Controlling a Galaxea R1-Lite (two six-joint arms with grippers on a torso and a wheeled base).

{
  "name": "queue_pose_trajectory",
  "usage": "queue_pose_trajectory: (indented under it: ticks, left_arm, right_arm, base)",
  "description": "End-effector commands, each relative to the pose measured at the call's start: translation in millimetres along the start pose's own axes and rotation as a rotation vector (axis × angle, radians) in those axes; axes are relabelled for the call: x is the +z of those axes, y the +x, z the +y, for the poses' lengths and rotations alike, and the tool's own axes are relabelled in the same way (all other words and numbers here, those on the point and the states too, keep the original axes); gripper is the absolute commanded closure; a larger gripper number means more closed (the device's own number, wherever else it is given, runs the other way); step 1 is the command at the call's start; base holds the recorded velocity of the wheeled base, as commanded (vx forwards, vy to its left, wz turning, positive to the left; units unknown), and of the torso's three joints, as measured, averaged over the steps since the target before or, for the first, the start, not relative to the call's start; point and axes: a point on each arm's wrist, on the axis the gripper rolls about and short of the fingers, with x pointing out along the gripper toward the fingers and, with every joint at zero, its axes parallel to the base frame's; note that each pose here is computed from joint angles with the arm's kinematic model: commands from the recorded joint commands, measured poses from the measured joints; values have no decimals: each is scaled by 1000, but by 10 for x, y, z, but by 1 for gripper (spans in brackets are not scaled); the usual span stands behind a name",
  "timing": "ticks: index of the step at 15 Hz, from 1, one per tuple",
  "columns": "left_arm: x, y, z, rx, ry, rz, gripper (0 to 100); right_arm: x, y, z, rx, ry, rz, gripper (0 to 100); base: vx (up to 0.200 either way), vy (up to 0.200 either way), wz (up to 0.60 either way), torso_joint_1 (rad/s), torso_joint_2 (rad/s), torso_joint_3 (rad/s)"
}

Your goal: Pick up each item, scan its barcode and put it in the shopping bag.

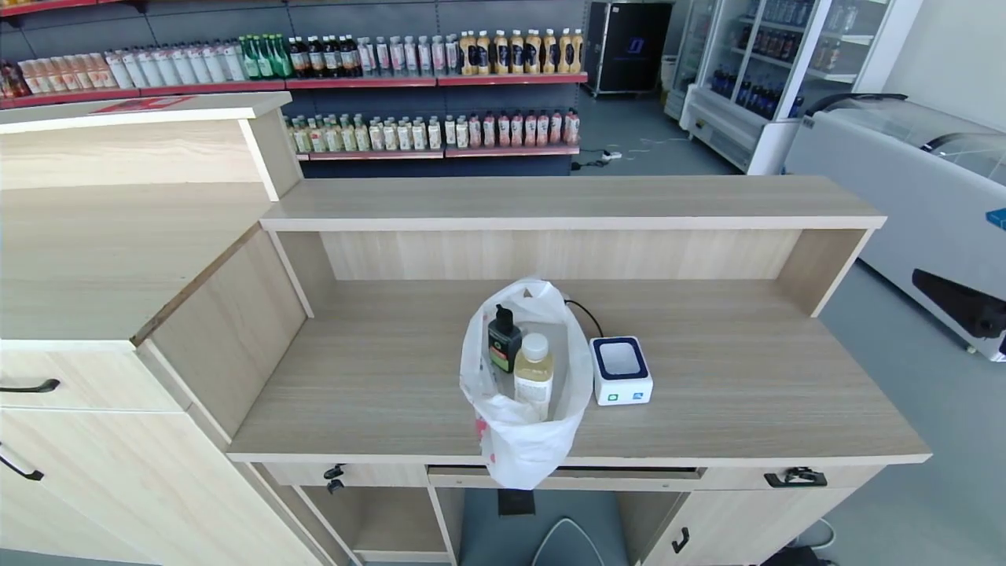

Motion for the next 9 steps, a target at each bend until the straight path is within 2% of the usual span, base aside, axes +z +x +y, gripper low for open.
queue_pose_trajectory:
  ticks: [1, 3, 5, 9]
  left_arm:
    - [0, 0, 0, 1, -1, -1, 0]
    - [0, 0, 0, 1, -1, -1, 0]
    - [0, 0, 0, 1, -1, -1, 0]
    - [0, 0, 0, 1, -1, -1, 0]
  right_arm:
    - [-319, -718, 362, -9, 86, 7, 0]
    - [-690, -1091, 616, -11, 94, 30, 0]
    - [-790, -1314, 699, -69, 114, 8, 0]
    - [-1045, -1741, 849, -32, 159, -32, 0]
  base:
    - [0, 0, 0, 0, 0, 0]
    - [0, 0, 0, 0, 0, 0]
    - [0, 0, 0, 0, 0, 0]
    - [0, 0, 0, 0, 0, 0]
